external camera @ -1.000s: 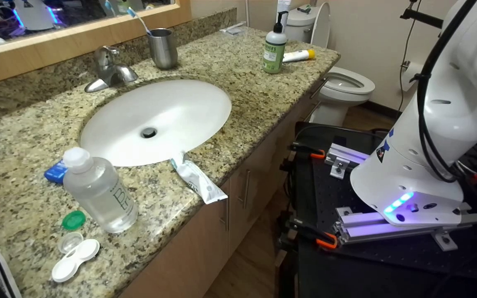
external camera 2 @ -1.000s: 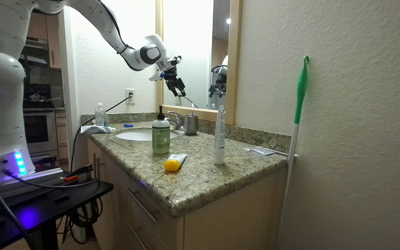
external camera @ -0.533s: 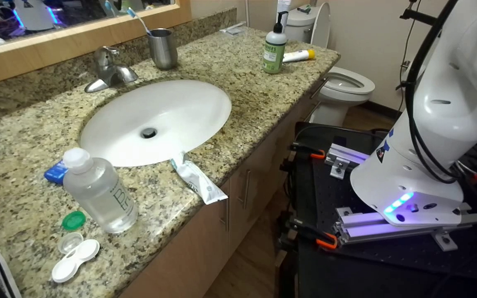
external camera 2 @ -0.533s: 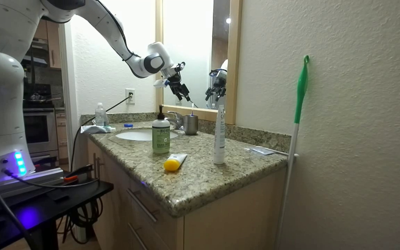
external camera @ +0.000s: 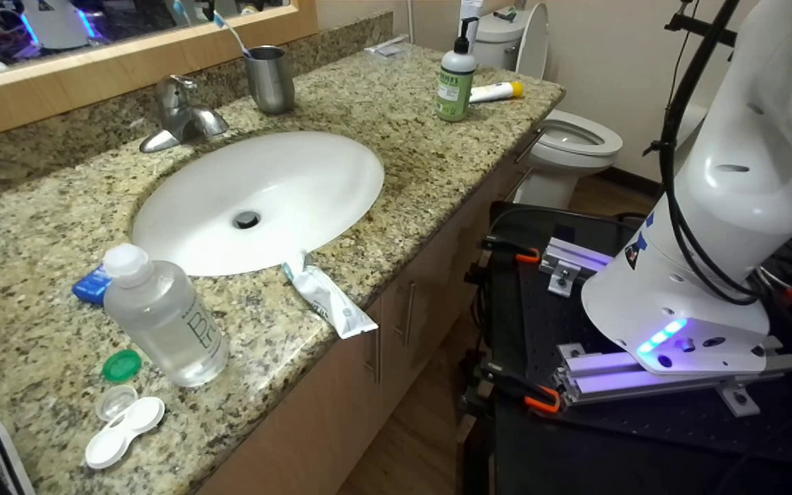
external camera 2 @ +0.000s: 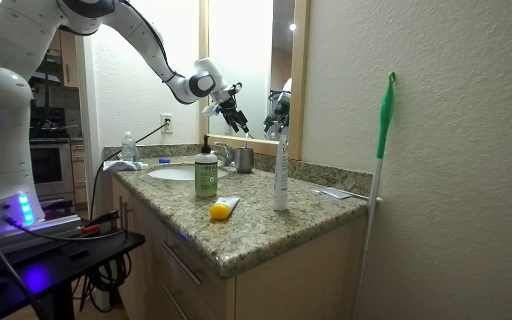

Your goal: Take the toothbrush out of the silver cup

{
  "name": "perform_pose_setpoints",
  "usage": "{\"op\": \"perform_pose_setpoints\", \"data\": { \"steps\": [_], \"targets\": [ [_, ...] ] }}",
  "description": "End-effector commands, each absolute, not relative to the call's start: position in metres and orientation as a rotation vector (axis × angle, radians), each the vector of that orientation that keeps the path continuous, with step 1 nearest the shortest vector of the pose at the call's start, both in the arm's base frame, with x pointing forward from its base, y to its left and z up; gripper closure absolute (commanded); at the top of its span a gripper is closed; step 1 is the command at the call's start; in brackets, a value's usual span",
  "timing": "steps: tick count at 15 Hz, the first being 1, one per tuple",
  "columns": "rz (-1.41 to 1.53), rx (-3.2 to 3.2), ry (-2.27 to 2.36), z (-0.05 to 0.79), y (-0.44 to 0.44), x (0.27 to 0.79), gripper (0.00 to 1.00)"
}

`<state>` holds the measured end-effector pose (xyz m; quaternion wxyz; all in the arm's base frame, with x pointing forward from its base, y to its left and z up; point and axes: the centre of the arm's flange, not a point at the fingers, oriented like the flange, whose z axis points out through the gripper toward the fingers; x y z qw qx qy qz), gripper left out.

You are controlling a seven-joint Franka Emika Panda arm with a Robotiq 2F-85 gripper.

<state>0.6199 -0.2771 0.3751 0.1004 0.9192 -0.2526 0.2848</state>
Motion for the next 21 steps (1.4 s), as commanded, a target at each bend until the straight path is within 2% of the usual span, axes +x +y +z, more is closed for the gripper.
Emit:
{"op": "perform_pose_setpoints", "data": {
  "steps": [1,2,10,11,15,16,17,21],
  "targets": [
    [0.801,2.721,-0.715,0.356,-0.287,0.641,0.0],
    [0.821,2.715,-0.74,0.362,-0.282,0.626,0.0],
    [0.805,2.686,-0.741,0.336,-0.299,0.651,0.0],
    [0.804,2.705,-0.734,0.345,-0.289,0.637,0.0],
    [0.8,2.706,-0.731,0.342,-0.29,0.639,0.0],
    [0.796,2.715,-0.739,0.342,-0.291,0.639,0.25],
    [0.8,2.718,-0.747,0.342,-0.292,0.638,0.26],
    [0.806,2.72,-0.757,0.341,-0.294,0.637,0.54]
  ]
}}
